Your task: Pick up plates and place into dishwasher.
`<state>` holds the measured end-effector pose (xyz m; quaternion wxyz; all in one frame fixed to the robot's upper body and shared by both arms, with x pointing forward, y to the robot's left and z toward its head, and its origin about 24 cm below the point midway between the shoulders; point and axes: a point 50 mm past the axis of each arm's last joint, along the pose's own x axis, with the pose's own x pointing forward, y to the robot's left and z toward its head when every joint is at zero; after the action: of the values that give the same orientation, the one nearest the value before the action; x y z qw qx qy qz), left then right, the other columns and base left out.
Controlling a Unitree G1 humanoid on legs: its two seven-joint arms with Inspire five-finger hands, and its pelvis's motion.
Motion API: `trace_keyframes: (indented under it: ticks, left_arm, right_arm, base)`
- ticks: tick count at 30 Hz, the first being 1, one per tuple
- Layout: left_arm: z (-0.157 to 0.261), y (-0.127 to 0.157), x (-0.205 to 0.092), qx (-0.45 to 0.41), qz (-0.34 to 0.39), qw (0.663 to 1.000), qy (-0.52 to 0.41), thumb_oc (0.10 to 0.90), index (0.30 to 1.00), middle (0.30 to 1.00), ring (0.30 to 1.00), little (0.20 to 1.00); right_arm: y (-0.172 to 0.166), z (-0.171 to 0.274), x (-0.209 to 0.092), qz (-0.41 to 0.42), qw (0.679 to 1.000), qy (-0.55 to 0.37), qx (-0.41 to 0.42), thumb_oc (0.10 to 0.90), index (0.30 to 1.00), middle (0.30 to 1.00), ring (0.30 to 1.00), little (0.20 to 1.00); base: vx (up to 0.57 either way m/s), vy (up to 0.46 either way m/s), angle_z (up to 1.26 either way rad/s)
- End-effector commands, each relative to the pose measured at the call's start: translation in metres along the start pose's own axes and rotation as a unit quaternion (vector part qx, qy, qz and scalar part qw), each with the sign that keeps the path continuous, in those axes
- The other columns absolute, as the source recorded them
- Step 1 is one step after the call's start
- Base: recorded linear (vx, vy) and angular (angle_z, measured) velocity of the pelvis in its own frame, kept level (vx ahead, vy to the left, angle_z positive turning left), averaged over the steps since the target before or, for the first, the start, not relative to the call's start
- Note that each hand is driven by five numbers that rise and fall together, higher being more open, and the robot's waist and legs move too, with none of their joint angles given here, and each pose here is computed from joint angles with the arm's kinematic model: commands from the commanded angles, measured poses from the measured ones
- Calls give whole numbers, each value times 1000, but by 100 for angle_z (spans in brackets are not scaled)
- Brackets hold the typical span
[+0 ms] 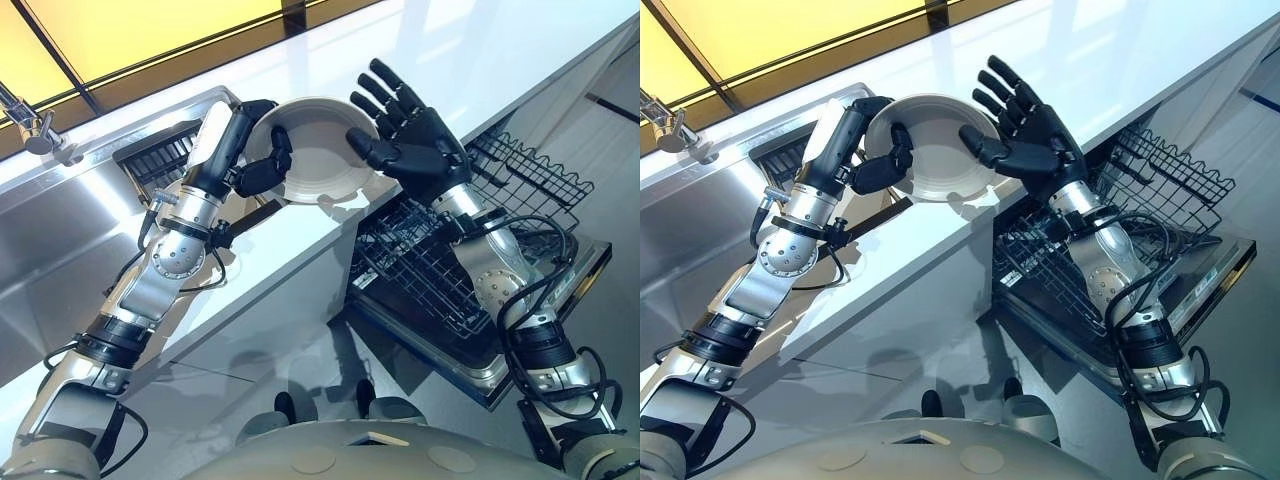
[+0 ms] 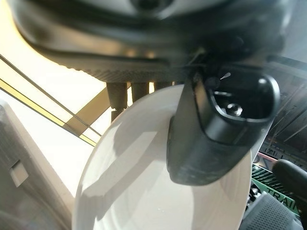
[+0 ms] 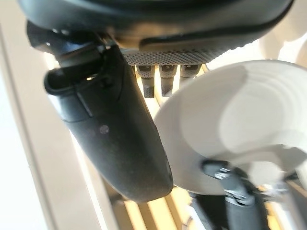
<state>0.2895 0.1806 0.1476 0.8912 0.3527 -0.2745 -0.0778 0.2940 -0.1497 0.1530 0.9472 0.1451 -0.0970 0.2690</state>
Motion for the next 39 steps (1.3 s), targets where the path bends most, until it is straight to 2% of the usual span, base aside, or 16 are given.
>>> trace_keyframes:
  ticks: [1, 13, 14, 15, 16, 26, 29, 30, 31, 32, 33, 39]
  left_arm:
    - [51, 30, 44, 7, 67, 986, -154, 100, 300, 300, 300, 200]
    - [55, 25, 46, 1, 43, 986, -161, 100, 300, 300, 300, 200]
    - [55, 24, 46, 0, 41, 986, -160, 100, 300, 300, 300, 200]
    - [55, 24, 46, -1, 39, 986, -159, 100, 300, 300, 300, 200]
    - [54, 23, 45, -2, 37, 987, -158, 100, 300, 300, 300, 200]
    - [53, 12, 44, -23, 4, 988, -151, 100, 300, 300, 300, 200]
    - [48, 5, 44, -68, -21, 990, -122, 100, 300, 300, 300, 200]
    - [45, 2, 44, -85, -34, 990, -108, 147, 340, 340, 340, 247]
    - [42, -2, 43, -103, -44, 989, -95, 429, 582, 582, 582, 529]
    - [38, -8, 41, -126, -58, 987, -78, 679, 796, 796, 796, 779]
    - [35, -12, 40, -141, -71, 985, -66, 800, 900, 900, 900, 900]
    - [16, -23, 38, -256, -89, 962, 12, 800, 900, 900, 900, 900]
  right_arm:
    - [25, 44, 28, 85, 992, -78, -55, 800, 900, 900, 900, 900]
    - [24, 37, 37, 113, 988, -19, -101, 800, 900, 900, 900, 900]
    - [25, 38, 38, 115, 988, -23, -98, 646, 768, 768, 768, 746]
    - [26, 39, 39, 118, 988, -26, -94, 284, 458, 458, 458, 384]
    - [27, 40, 39, 119, 988, -28, -93, 100, 300, 300, 300, 200]
    - [35, 45, 44, 105, 989, -65, -81, 100, 300, 300, 300, 200]
    - [36, 46, 45, 98, 989, -74, -76, 100, 300, 300, 300, 200]
    - [38, 46, 46, 99, 989, -77, -74, 100, 300, 300, 300, 200]
    - [38, 46, 46, 98, 989, -79, -73, 100, 300, 300, 300, 200]
    - [39, 47, 47, 96, 990, -81, -71, 100, 300, 300, 300, 200]
    - [40, 47, 47, 95, 990, -81, -69, 100, 300, 300, 300, 200]
    - [38, 46, 52, 88, 992, -74, -62, 100, 300, 300, 300, 200]
  base:
    - [13, -8, 5]
    - [6, -7, 4]
    - [0, 0, 0]
    - [0, 0, 0]
    - [0, 0, 0]
    - [0, 0, 0]
    - [0, 0, 0]
    - [0, 0, 0]
    - [0, 0, 0]
    - [0, 0, 0]
    - [0, 0, 0]
    - [3, -3, -2]
